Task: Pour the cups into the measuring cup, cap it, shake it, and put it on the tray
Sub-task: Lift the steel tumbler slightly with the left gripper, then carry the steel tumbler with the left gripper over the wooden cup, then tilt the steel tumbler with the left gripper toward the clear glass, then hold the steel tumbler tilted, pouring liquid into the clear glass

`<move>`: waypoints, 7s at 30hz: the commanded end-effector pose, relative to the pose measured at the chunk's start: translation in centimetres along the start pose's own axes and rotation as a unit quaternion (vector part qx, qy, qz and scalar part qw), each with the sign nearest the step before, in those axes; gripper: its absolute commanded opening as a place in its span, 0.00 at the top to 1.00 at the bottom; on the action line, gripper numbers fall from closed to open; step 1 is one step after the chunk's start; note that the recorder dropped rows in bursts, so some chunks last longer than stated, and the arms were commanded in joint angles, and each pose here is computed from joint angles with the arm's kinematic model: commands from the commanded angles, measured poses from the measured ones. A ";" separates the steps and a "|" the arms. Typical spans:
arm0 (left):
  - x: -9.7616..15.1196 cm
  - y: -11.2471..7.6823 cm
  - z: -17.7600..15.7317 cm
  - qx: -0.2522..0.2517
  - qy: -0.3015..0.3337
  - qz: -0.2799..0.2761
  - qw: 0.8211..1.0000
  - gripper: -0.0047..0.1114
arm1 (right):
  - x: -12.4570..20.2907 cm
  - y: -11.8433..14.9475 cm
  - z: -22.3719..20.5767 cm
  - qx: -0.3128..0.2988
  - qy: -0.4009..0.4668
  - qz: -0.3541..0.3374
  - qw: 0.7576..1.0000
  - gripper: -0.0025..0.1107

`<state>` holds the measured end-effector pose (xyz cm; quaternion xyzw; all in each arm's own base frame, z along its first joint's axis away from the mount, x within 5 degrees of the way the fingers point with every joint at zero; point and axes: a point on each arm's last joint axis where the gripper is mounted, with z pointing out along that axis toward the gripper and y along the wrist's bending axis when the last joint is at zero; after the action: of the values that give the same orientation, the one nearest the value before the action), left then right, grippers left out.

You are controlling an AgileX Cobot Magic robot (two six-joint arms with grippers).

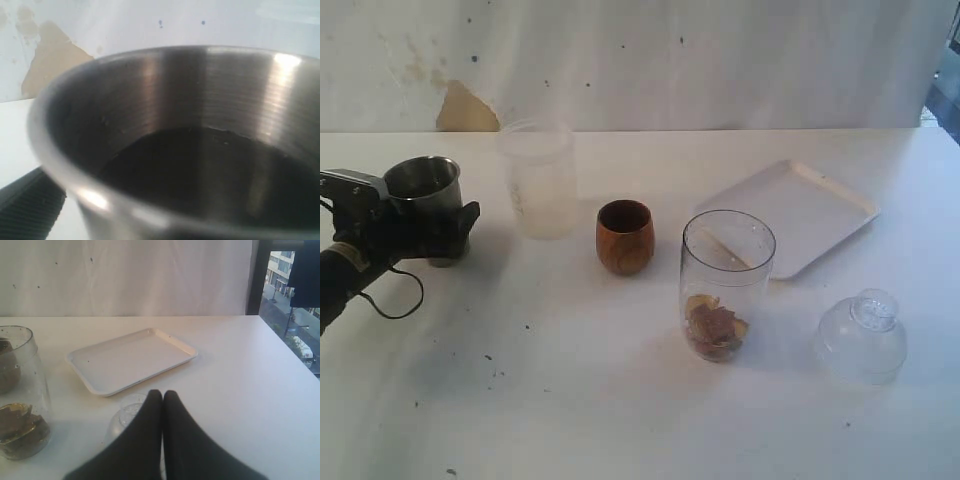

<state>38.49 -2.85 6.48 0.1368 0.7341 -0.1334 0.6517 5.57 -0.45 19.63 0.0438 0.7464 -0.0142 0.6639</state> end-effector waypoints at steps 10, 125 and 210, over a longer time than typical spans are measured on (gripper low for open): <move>-0.3 -0.5 0.2 0.018 -0.007 -0.008 1.000 0.96 | 0.1 0.0 0.0 -0.001 -0.002 0.001 1.000 0.98; -13.6 -23.6 2.6 0.298 -0.098 0.212 0.926 0.96 | 0.1 0.0 0.0 -0.001 -0.002 0.001 1.000 0.98; -13.4 -24.8 3.1 0.284 -0.118 0.472 0.826 0.96 | 0.1 0.0 0.0 -0.001 -0.002 0.010 1.000 0.98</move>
<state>33.52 -27.10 18.62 0.6403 0.4455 -0.0286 0.6251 5.57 -0.45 19.63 0.0521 0.7459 -0.0068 0.6640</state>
